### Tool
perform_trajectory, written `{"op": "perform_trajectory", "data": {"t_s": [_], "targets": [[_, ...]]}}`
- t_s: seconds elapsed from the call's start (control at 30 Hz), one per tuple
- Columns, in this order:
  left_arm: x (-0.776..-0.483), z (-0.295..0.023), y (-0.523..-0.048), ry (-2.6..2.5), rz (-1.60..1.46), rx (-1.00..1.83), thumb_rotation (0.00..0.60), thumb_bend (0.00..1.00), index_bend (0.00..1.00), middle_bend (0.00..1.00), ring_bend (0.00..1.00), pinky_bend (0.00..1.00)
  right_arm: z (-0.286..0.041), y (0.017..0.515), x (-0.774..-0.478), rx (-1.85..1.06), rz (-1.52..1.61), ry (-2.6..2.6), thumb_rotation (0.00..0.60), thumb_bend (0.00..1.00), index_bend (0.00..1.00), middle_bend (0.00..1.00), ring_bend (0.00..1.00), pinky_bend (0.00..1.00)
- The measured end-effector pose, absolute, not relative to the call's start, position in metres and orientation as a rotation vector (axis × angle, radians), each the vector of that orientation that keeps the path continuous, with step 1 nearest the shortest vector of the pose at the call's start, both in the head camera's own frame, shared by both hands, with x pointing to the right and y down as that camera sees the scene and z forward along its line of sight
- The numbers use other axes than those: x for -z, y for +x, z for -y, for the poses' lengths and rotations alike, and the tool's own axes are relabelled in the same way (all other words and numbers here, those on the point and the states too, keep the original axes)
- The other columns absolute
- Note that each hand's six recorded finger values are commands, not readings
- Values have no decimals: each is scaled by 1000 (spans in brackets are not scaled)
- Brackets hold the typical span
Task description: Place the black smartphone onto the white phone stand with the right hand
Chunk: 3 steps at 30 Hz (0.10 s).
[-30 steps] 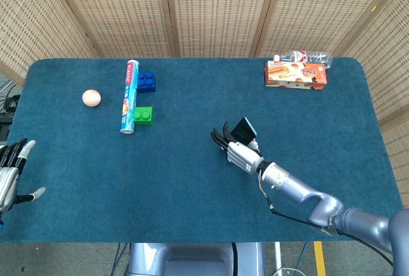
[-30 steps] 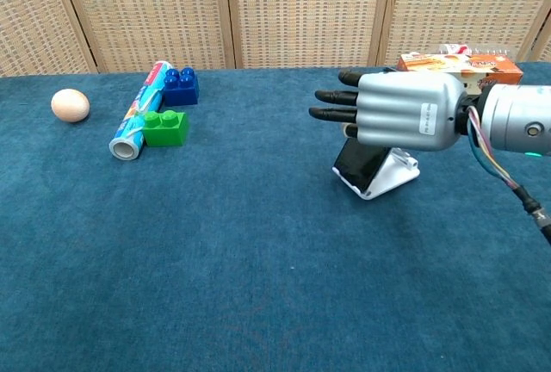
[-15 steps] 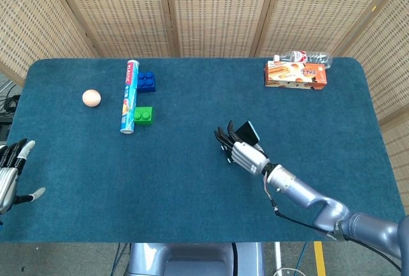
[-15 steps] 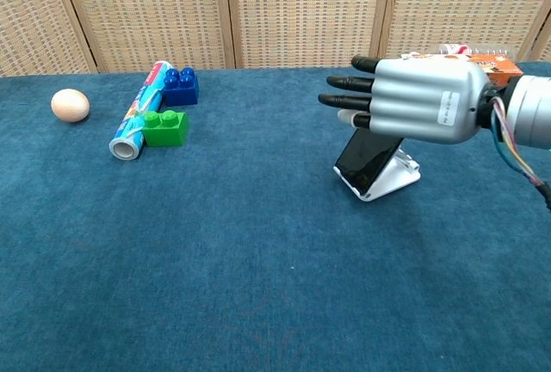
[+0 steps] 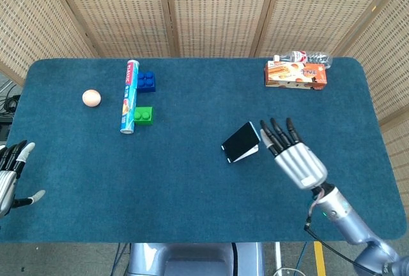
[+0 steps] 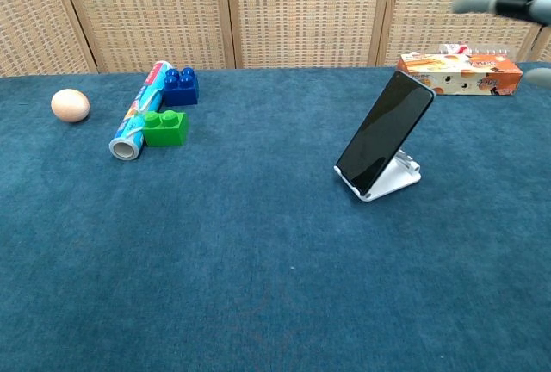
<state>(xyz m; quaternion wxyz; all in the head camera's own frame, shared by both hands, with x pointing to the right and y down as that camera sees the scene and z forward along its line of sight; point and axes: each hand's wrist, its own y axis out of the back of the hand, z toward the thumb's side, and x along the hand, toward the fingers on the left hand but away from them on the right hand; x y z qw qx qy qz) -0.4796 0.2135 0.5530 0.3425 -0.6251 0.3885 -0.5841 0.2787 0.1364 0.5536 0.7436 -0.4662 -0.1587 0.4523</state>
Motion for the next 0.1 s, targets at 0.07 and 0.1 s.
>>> {"op": "perform_trajectory", "data": {"t_s": [0.07, 0.1], "targets": [[-551, -215, -479, -1623, -1010, 1508, 600, 0, 0, 0, 0, 0, -146, 301, -547, -1042, 454, -1104, 600, 17, 69, 0, 0, 100], [-550, -216, -479, -1619, -1011, 1505, 600, 0, 0, 0, 0, 0, -151, 311, -546, -1067, 497, -1145, 600, 3, 53, 0, 0, 79]]}}
